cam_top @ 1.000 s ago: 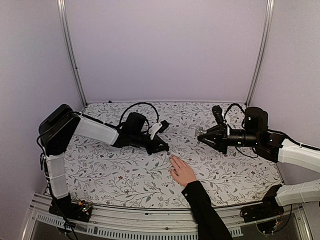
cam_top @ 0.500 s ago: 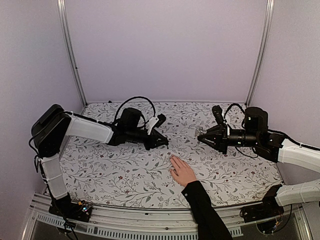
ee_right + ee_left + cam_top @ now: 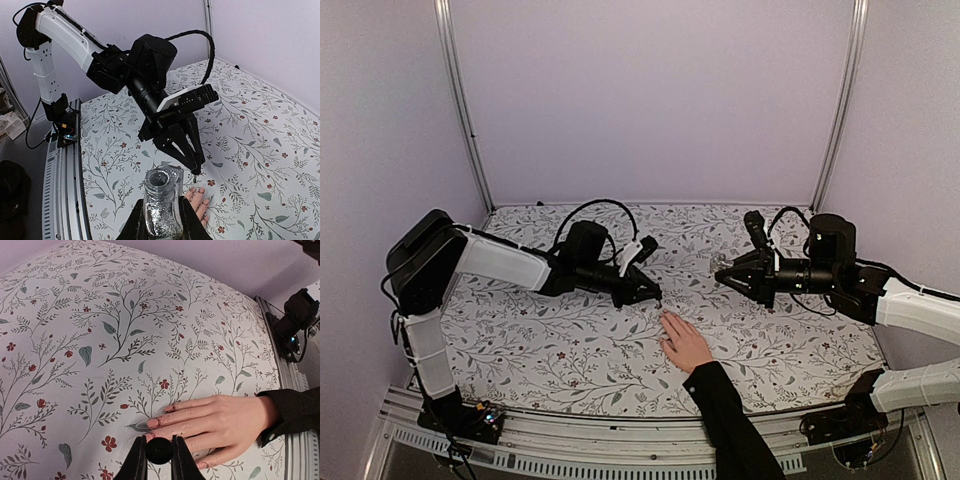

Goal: Paint the nails
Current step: Paint the nail polish on the nail.

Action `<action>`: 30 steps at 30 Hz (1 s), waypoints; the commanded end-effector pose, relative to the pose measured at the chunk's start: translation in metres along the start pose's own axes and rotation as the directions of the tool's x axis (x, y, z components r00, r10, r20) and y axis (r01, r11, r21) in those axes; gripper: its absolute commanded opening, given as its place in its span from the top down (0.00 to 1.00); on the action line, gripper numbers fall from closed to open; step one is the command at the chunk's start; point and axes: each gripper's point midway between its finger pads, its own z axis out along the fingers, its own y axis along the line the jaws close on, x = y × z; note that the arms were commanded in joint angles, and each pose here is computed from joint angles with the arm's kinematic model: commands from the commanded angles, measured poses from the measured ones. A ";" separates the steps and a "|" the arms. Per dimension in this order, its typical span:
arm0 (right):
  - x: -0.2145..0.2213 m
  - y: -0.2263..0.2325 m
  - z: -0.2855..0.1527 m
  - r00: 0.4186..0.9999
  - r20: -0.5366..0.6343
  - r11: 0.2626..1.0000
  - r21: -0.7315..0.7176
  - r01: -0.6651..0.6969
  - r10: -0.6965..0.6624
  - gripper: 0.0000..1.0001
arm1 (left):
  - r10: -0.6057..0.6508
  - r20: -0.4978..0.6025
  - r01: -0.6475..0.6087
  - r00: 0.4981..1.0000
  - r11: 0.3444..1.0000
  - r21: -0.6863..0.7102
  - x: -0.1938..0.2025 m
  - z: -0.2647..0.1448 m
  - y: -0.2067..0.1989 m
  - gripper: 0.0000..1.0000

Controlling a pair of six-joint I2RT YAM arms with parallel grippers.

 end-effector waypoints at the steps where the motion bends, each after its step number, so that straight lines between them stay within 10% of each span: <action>1: -0.006 -0.002 -0.003 1.000 0.022 1.000 0.011 0.008 -0.008 1.00 | 0.008 -0.015 -0.008 1.000 0.999 0.032 0.004 0.010 -0.006 1.00; 30: -0.004 -0.002 -0.002 1.000 0.018 1.000 0.008 0.004 -0.004 1.00 | -0.028 -0.073 0.029 0.997 1.000 0.004 0.023 0.019 0.006 1.00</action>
